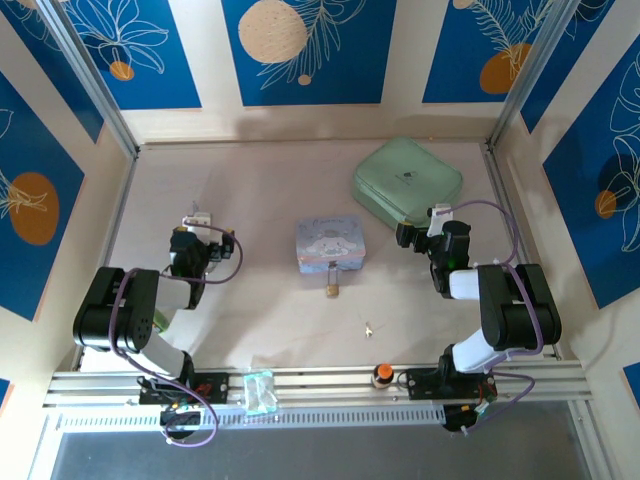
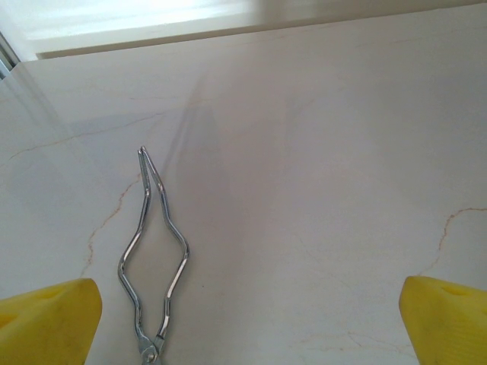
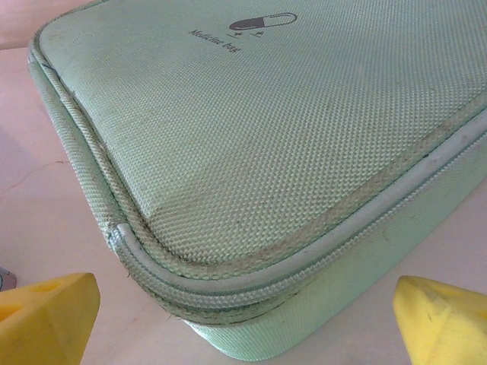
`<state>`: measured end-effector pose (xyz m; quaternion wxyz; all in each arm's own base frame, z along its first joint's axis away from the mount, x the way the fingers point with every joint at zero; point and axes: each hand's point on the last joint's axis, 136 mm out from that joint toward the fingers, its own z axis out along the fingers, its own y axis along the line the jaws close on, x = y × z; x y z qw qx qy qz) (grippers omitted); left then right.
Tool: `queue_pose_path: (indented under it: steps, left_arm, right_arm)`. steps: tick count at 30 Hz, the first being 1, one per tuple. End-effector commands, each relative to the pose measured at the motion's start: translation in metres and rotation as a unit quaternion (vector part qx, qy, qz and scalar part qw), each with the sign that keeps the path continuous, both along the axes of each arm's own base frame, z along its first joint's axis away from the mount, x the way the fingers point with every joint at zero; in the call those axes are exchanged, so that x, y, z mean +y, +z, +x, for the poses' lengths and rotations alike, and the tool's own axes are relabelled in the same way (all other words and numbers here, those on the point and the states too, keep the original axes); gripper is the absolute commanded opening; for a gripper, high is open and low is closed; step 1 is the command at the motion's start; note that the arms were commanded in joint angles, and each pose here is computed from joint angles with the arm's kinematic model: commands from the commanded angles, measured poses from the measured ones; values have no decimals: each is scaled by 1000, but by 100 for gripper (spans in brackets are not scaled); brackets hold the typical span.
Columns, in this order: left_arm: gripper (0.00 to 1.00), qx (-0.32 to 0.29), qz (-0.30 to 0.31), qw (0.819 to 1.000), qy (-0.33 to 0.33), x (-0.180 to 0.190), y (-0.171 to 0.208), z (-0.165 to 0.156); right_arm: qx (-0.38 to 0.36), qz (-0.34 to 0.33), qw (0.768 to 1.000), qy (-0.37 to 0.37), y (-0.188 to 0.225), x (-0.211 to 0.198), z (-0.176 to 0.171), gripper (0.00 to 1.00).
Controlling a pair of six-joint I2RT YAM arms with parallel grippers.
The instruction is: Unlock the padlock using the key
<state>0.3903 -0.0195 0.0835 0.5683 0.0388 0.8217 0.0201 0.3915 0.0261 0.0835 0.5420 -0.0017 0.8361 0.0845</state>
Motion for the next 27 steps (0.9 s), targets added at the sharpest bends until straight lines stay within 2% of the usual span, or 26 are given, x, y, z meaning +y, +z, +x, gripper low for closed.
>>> queue_pose_path:
  steps: [1, 16, 19, 25, 27]
  left_arm:
    - [100, -11, 0, 1000, -13, -4, 8, 7]
    - [99, -15, 1, 1000, -13, -4, 9, 6]
    - [99, -22, 2, 1000, -10, -3, 18, 4]
    - [99, -23, 0, 999, 25, 9, 48, -5]
    - [99, -9, -24, 998, 64, 19, 57, -10]
  right_arm:
    - [-16, -3, 1000, 12, 11, 2, 6, 99]
    - [-18, -3, 1000, 11, 12, 2, 5, 99]
    - [-24, -6, 1000, 20, 23, 6, 4, 99]
    - [-12, 5, 1000, 14, 52, 7, -7, 99]
    - [-5, 18, 1000, 15, 61, 8, -13, 99]
